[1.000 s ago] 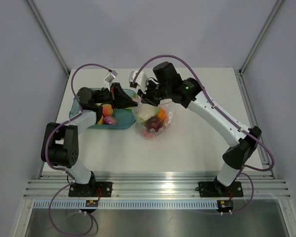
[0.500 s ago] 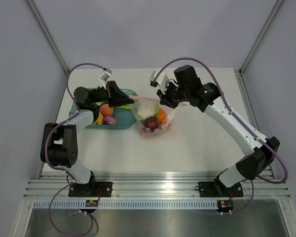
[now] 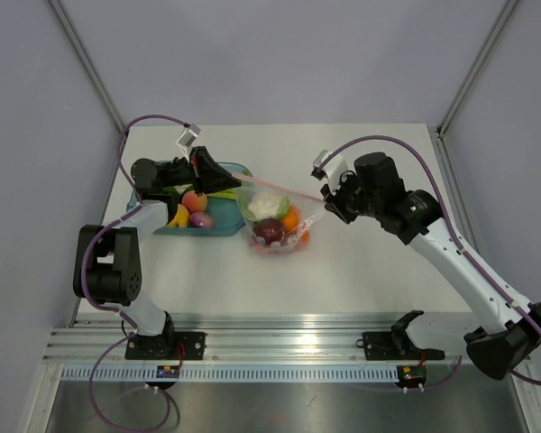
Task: Place the food in the zip-top bag and seal the zipper
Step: Zip the fake vegetable in the zipper food storage bag.
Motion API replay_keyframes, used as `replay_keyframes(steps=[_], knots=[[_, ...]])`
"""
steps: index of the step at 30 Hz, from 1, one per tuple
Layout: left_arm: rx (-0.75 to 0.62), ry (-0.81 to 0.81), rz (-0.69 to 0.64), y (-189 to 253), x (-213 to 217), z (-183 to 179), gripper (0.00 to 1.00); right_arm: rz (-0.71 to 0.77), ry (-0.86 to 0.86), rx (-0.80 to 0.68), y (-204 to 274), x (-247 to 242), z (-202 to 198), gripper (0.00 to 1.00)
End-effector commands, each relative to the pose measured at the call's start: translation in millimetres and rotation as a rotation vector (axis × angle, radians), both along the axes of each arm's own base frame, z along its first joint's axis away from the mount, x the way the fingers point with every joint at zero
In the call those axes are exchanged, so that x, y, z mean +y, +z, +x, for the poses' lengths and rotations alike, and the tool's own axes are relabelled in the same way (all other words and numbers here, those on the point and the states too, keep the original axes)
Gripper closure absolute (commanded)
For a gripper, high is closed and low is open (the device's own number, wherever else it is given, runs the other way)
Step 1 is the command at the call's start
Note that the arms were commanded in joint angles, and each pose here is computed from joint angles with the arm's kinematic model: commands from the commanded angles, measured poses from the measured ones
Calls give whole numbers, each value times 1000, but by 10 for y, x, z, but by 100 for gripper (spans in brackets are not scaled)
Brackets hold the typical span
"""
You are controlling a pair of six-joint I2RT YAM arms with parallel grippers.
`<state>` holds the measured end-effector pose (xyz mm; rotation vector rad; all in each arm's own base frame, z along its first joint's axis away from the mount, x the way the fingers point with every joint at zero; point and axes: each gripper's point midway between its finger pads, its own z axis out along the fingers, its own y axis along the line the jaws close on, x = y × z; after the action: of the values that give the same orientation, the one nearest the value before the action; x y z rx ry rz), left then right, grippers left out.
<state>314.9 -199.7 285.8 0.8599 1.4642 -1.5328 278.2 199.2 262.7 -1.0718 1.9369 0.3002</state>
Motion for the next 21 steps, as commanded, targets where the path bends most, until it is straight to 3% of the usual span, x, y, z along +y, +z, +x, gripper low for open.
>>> replay_keyframes(steps=[1, 14, 21], knots=[[-419, 44, -40, 404, 92, -72, 100, -51, -131, 9, -123, -318, -31, 100], [-413, 45, -48, 456, 87, -98, 100, -9, -181, -18, -66, -436, -150, 100], [-429, -68, -73, 626, -237, -234, 100, 41, -296, -210, 399, -485, 220, 100]])
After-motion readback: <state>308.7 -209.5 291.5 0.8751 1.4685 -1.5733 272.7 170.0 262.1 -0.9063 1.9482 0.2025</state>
